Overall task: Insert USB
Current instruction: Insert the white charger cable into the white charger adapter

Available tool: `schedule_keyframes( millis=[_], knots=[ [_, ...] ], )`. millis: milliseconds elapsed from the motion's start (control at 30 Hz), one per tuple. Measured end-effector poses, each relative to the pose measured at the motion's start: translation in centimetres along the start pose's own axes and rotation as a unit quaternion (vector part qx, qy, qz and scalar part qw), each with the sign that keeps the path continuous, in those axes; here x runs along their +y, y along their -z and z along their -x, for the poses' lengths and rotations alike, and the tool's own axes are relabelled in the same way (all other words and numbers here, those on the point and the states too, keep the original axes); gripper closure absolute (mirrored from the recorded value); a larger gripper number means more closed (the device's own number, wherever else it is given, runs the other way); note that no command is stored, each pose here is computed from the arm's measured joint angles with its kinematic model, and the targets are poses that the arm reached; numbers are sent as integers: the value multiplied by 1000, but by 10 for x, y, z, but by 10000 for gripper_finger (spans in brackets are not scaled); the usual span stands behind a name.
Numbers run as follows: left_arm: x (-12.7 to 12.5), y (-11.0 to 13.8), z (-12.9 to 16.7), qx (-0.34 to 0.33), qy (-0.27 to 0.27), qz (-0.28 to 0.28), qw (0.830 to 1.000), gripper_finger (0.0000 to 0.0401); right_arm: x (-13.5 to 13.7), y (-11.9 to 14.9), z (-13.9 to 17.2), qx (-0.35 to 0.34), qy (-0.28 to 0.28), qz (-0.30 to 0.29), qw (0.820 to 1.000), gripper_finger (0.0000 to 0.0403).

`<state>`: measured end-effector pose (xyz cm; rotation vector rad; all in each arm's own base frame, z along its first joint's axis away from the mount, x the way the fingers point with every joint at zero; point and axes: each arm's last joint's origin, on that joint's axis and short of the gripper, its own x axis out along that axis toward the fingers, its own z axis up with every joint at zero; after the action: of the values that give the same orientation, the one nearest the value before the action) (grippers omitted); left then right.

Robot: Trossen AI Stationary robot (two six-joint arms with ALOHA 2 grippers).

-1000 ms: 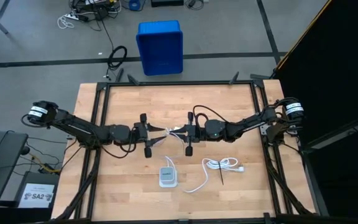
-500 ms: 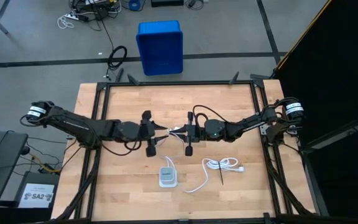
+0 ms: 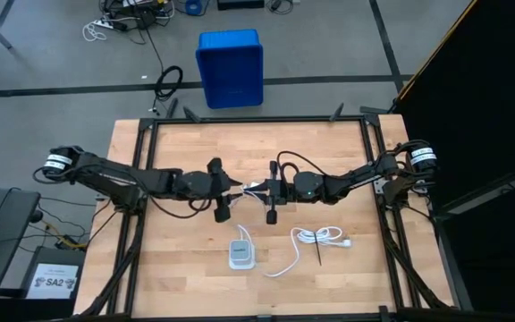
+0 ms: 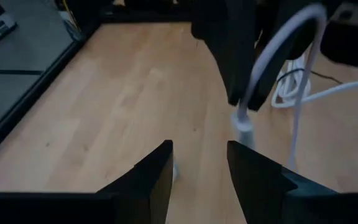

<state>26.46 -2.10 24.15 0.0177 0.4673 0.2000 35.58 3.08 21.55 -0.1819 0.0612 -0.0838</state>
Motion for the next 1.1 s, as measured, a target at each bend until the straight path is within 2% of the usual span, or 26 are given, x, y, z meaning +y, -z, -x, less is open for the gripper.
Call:
schedule_keyframes(
  millis=[167, 367, 667, 1100],
  knots=[
    [1, 0, 1, 1, -10, -4, 1000, 263, 0, 1, 0, 6, 0, 1, 1000, 403],
    [6, -4, 11, 32, -40, -13, 999, 263, 0, 3, 0, 16, -1, 3, 1000, 403],
    [2, -13, 13, 23, 10, -5, 1000, 263, -2, 4, 0, 18, 3, -3, 1000, 403],
    [-2, -10, -5, 17, 16, 12, 1000, 263, -2, 3, 0, 16, 3, -5, 1000, 403]
  ],
)
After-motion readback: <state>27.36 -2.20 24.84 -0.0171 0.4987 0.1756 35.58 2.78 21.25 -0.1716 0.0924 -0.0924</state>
